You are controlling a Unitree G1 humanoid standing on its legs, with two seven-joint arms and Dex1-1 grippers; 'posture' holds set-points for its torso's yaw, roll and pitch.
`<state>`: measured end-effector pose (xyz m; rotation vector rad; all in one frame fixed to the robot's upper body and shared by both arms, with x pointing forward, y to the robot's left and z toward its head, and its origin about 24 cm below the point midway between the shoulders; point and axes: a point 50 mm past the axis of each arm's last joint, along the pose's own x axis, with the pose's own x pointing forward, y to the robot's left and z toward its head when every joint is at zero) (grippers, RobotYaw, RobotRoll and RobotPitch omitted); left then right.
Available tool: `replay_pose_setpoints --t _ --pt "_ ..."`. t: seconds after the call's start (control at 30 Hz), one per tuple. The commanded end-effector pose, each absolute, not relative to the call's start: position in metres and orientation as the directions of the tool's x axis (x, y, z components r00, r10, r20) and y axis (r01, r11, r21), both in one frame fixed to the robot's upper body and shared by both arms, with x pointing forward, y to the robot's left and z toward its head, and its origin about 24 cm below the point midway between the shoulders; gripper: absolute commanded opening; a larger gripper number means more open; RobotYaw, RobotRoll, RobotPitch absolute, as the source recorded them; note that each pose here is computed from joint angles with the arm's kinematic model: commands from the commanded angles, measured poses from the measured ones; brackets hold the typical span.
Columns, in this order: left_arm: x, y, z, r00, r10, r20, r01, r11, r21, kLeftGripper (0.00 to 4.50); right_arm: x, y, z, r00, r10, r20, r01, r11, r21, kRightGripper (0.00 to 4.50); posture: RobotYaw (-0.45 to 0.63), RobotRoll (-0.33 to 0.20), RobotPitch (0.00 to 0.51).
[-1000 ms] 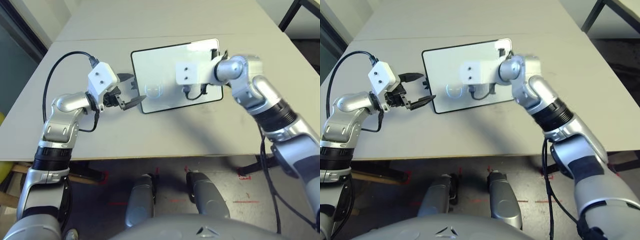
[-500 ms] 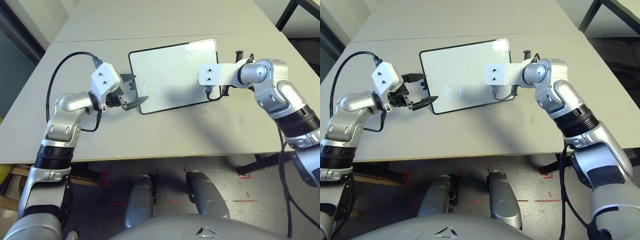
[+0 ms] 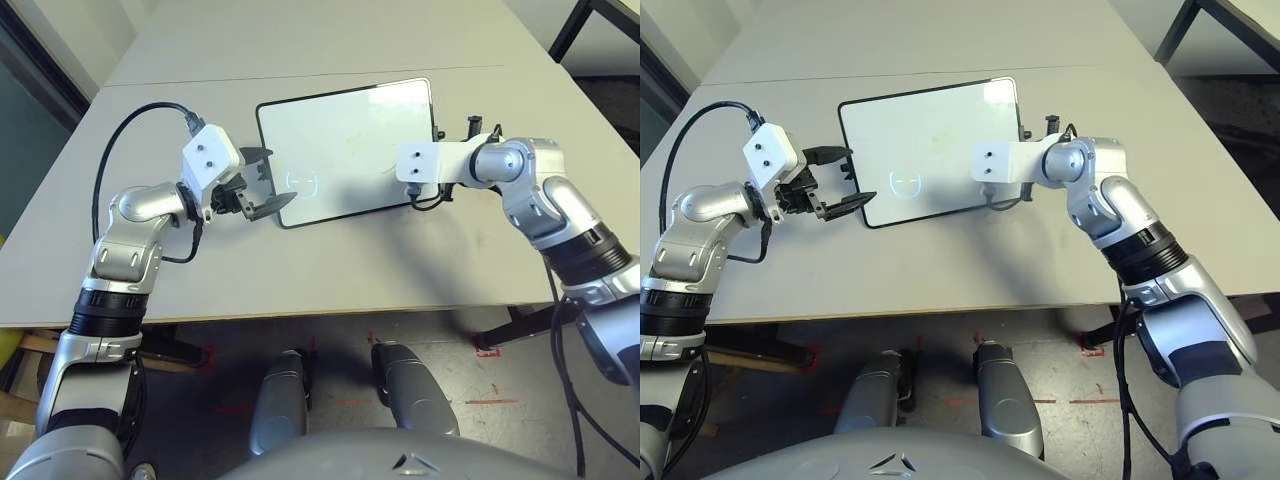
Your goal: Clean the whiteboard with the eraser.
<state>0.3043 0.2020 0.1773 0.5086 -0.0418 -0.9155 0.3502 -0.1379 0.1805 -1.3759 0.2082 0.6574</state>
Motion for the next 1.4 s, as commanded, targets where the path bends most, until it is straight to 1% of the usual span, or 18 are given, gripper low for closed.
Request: replay_pose_setpoints --t 0.03,0.23,0.37,0.5,1.0,1.13,1.4 --pt "0.304 0.201 0.176 0.611 -0.766 -0.2 0.753 0.485 0.444 4.5 0.346 -0.123 0.169 0.769 0.344 -0.539 -0.577 0.009 -0.817 0.4 -0.21 0.0 0.138" --pt "0.303 0.203 0.175 0.615 -0.762 -0.201 0.752 0.49 0.441 4.5 0.34 -0.105 0.165 0.733 0.398 -0.551 -0.592 -0.027 -0.806 0.4 -0.21 0.0 0.142" --pt "0.303 0.203 0.174 0.616 -0.762 -0.202 0.752 0.491 0.44 4.5 0.336 -0.099 0.163 0.721 0.41 -0.559 -0.6 -0.034 -0.799 0.4 -0.21 0.0 0.143" --pt "0.303 0.202 0.174 0.614 -0.763 -0.202 0.753 0.49 0.439 4.5 0.339 -0.111 0.161 0.737 0.364 -0.569 -0.603 -0.024 -0.797 0.4 -0.21 0.0 0.145" --pt "0.304 0.2 0.173 0.609 -0.767 -0.201 0.757 0.487 0.436 4.5 0.356 -0.165 0.171 0.82 0.167 -0.548 -0.559 0.027 -0.828 0.4 -0.22 0.0 0.145" --pt "0.304 0.2 0.173 0.609 -0.767 -0.201 0.757 0.487 0.436 4.5 0.357 -0.164 0.173 0.825 0.17 -0.539 -0.551 0.033 -0.834 0.4 -0.22 0.0 0.146" --pt "0.304 0.2 0.172 0.609 -0.767 -0.203 0.758 0.487 0.434 4.5 0.351 -0.138 0.17 0.797 0.265 -0.543 -0.568 0.022 -0.823 0.4 -0.22 0.0 0.149"
